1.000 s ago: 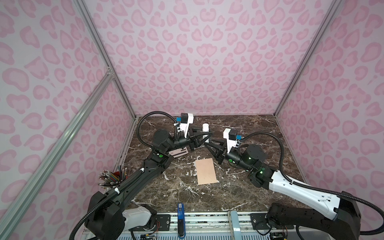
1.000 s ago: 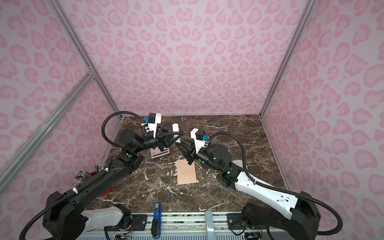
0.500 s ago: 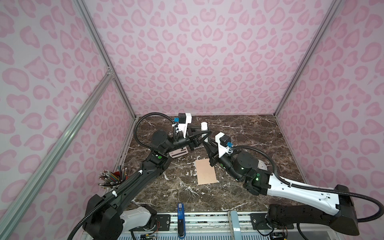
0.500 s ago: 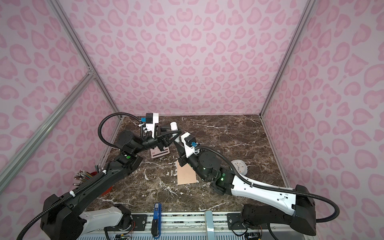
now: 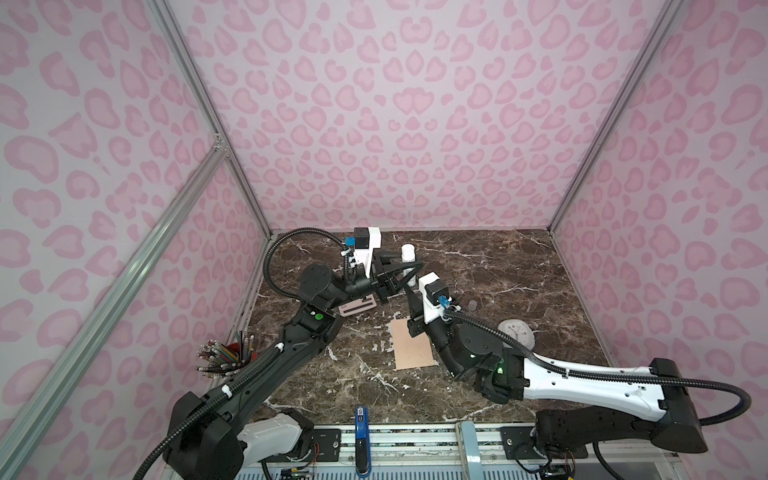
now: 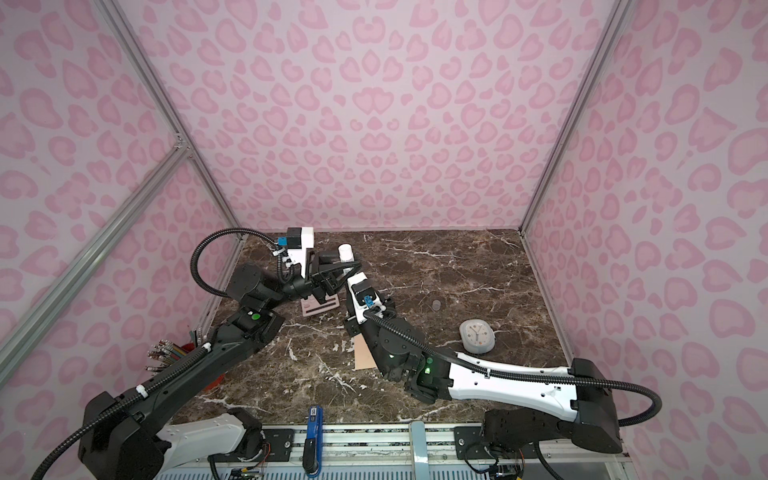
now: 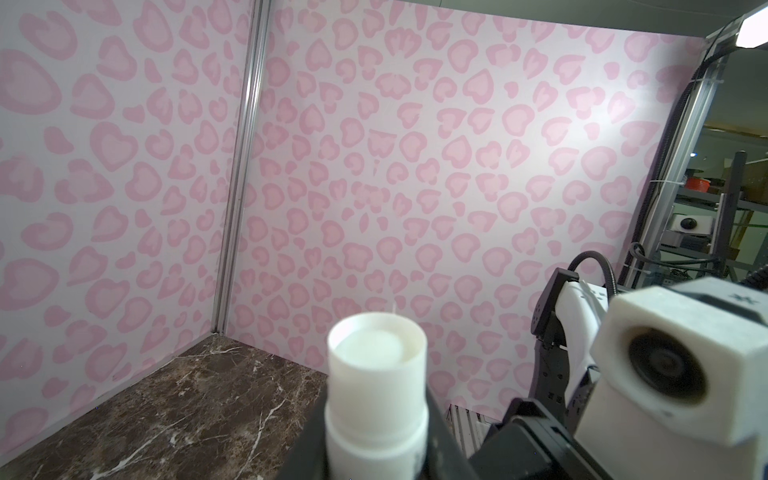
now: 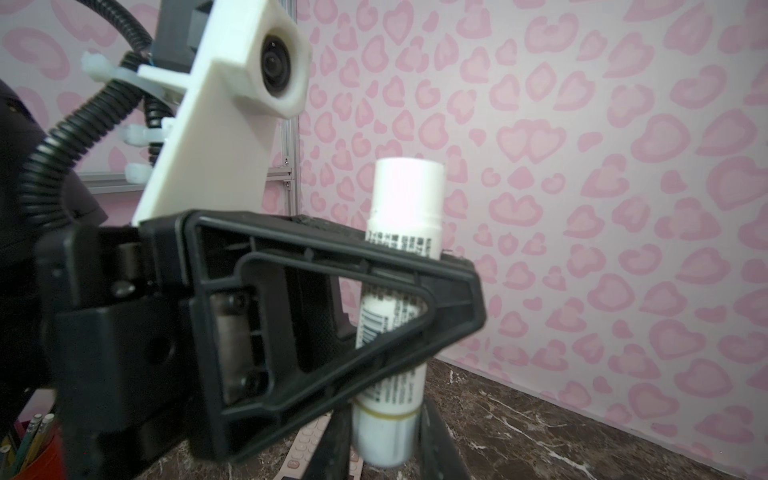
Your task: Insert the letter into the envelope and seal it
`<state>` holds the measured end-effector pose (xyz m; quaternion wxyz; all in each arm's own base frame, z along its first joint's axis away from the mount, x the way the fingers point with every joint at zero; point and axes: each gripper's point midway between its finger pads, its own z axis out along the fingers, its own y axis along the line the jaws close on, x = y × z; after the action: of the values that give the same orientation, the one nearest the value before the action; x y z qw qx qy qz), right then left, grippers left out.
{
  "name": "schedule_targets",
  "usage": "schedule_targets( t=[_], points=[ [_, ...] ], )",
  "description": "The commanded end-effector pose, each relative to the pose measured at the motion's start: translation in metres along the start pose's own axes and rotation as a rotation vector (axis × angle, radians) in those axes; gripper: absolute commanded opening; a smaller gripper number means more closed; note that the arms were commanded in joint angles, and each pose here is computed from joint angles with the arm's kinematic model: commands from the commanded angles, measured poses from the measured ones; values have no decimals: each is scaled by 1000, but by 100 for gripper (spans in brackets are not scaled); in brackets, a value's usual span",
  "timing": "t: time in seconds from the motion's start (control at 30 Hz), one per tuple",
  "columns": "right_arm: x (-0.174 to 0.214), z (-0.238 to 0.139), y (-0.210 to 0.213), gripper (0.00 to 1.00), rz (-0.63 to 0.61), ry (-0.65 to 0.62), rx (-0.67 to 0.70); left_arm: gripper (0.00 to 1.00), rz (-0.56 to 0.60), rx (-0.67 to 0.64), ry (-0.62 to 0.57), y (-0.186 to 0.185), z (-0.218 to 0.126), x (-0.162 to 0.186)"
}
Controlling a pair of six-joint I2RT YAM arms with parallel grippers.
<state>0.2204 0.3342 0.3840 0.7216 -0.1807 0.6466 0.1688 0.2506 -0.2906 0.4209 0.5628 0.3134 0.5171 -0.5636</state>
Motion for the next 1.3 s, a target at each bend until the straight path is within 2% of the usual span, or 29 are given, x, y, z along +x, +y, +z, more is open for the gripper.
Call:
schedule_targets(
  t=[0.0,0.13,0.33,0.5,0.67,0.77,0.97,1.27],
  points=[
    [-17,-7,17,30,37,-68,-152,4,-36,-159,19,32,-4,13],
    [-2,-9,3,35,58,-18,-183,4,-32,-184,-10,37,-8,5],
    [15,-14,-12,36,92,21,-266,4,-53,-157,-40,38,-10,-3],
    [19,-13,-14,35,203,20,-421,4,-99,-28,-30,23,-4,-6],
    [8,-13,-14,36,339,-13,-583,4,-153,134,-17,4,-3,-6],
    [5,-11,-18,38,385,-27,-619,4,-171,191,-12,-2,-2,-6],
    [2,-6,-16,44,415,-30,-674,4,-182,219,-11,-4,-1,-5],
    [0,0,-6,41,424,-42,-729,4,-193,225,-12,-3,-2,-2]
  ],
)
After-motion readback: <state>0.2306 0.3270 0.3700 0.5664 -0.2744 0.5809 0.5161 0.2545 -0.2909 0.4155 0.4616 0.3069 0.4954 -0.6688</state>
